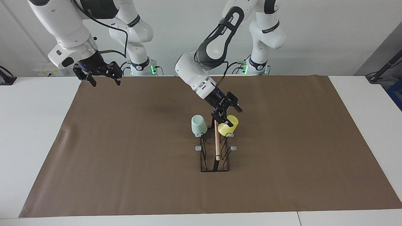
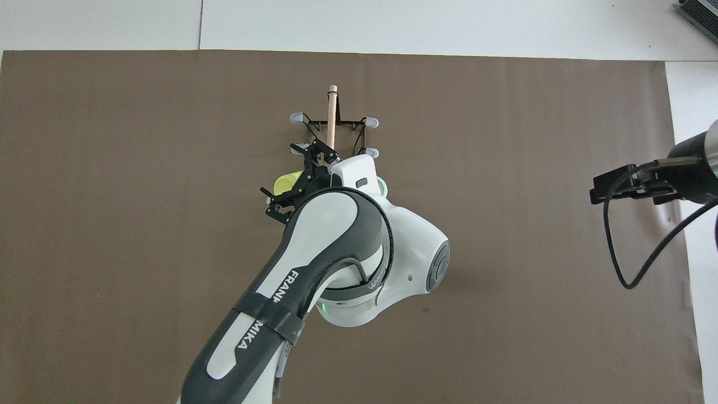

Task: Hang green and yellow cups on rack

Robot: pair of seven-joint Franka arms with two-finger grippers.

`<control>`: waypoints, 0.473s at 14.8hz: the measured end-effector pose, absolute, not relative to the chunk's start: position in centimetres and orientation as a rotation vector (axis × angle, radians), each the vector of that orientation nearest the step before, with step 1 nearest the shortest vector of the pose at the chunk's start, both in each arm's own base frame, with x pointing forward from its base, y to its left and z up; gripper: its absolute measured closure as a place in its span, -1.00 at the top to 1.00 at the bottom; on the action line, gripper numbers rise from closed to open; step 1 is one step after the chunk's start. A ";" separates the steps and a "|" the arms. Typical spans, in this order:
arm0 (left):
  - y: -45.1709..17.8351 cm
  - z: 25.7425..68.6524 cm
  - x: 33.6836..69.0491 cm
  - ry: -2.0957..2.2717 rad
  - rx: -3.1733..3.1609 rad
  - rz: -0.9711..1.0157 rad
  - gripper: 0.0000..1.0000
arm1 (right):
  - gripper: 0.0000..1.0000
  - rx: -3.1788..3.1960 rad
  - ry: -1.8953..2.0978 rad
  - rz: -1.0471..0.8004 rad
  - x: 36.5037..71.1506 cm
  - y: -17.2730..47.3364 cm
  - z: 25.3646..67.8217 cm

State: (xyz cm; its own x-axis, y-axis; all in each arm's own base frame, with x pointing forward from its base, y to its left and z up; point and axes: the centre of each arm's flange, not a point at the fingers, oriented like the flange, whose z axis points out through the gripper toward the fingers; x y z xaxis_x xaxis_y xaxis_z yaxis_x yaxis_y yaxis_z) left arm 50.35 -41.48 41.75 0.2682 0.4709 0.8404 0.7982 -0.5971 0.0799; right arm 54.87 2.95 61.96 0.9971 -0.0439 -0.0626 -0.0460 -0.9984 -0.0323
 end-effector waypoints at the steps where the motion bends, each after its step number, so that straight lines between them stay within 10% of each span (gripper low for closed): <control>1: -40.7 43.0 51.2 -1.171 -2.201 -1.217 1.00 | 1.00 -3.106 0.098 0.060 55.1 3.3 62.1; 7: -31.5 51.4 56.3 -1.278 -2.417 -0.943 1.00 | 1.00 -3.100 0.127 -0.035 56.0 3.2 61.6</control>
State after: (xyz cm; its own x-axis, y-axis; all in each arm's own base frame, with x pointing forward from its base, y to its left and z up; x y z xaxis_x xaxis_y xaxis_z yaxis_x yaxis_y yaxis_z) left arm 56.27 -31.52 51.42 0.4062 0.6465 0.6458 0.8075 -0.5848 0.0776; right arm 56.01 3.20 61.61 0.9964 -0.0822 0.0211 -0.0814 -0.9959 -0.0399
